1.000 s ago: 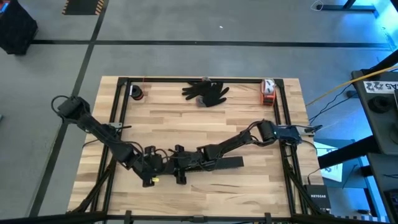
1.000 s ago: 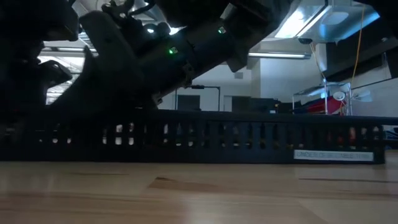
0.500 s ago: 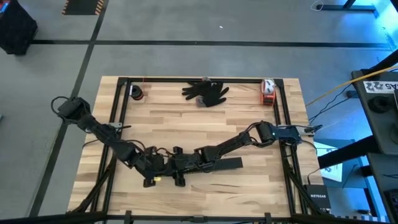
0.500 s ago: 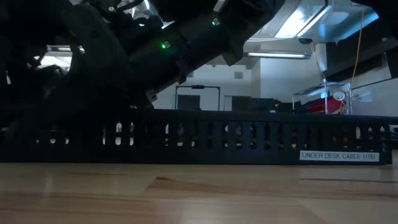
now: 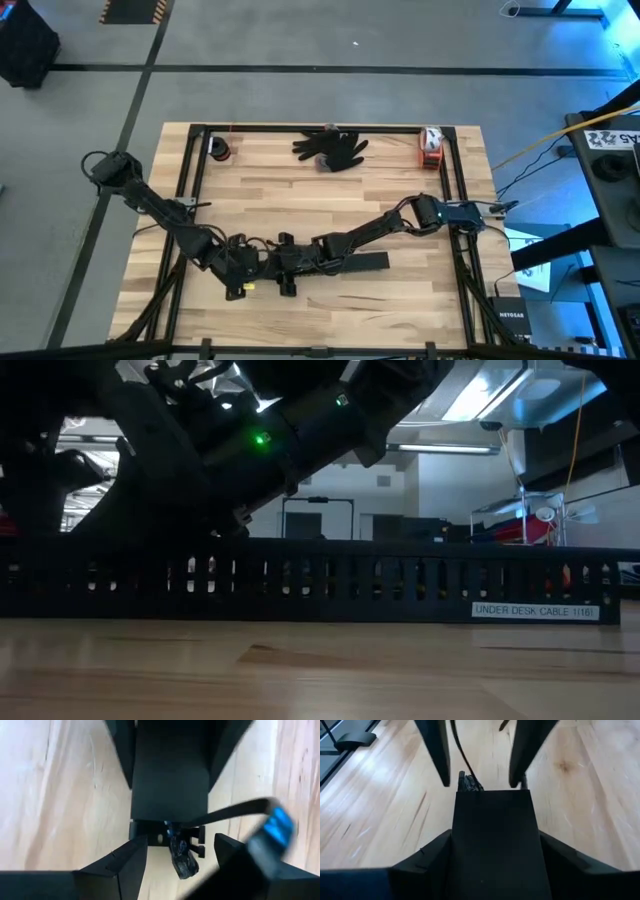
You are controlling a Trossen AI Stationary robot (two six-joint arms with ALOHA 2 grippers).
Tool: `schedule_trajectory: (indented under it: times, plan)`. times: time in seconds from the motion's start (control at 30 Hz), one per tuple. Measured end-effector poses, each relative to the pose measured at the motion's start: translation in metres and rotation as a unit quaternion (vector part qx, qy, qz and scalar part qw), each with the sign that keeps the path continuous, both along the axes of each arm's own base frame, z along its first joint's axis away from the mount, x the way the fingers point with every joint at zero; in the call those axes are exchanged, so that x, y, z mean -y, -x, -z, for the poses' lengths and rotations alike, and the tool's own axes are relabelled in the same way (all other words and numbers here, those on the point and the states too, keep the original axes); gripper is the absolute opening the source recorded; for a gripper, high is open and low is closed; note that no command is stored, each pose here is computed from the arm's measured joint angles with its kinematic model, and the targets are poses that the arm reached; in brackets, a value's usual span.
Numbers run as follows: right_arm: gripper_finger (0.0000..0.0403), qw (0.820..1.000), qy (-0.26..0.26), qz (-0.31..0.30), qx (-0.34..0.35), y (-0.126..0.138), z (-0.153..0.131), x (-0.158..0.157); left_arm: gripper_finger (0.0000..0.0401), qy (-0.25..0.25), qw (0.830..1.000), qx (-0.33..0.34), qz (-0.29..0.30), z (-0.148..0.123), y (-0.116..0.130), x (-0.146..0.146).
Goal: Ziptie cables
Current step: Close the black cable duct
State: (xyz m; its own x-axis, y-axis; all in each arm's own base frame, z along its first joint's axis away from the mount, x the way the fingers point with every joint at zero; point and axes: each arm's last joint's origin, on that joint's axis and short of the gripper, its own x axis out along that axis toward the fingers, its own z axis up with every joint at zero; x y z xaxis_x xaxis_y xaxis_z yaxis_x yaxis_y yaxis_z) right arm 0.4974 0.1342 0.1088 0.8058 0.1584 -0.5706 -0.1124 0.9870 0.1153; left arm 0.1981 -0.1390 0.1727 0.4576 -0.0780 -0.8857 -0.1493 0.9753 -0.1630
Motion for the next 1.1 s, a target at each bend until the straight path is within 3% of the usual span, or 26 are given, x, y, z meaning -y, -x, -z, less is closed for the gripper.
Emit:
schedule_trajectory:
  times: [0.33,0.7,0.87,1.1]
  plan:
    - [0.0230,1.000,0.000,0.000,-0.001,0.000,0.000,0.000,0.0266,0.038,0.998,-0.044,0.003,-0.003,0.005,-0.009]
    - [0.0230,1.000,-0.002,0.000,-0.001,0.000,0.001,0.000,0.0255,-0.060,0.998,0.019,0.005,-0.012,0.011,-0.014]
    - [0.0230,1.000,-0.003,0.000,-0.001,0.000,0.001,0.000,0.0255,-0.022,0.998,0.034,0.044,-0.008,0.006,-0.009]
    - [0.0230,1.000,-0.002,0.001,-0.001,0.000,0.001,0.000,0.0255,0.000,1.000,0.022,0.020,0.002,0.011,-0.011]
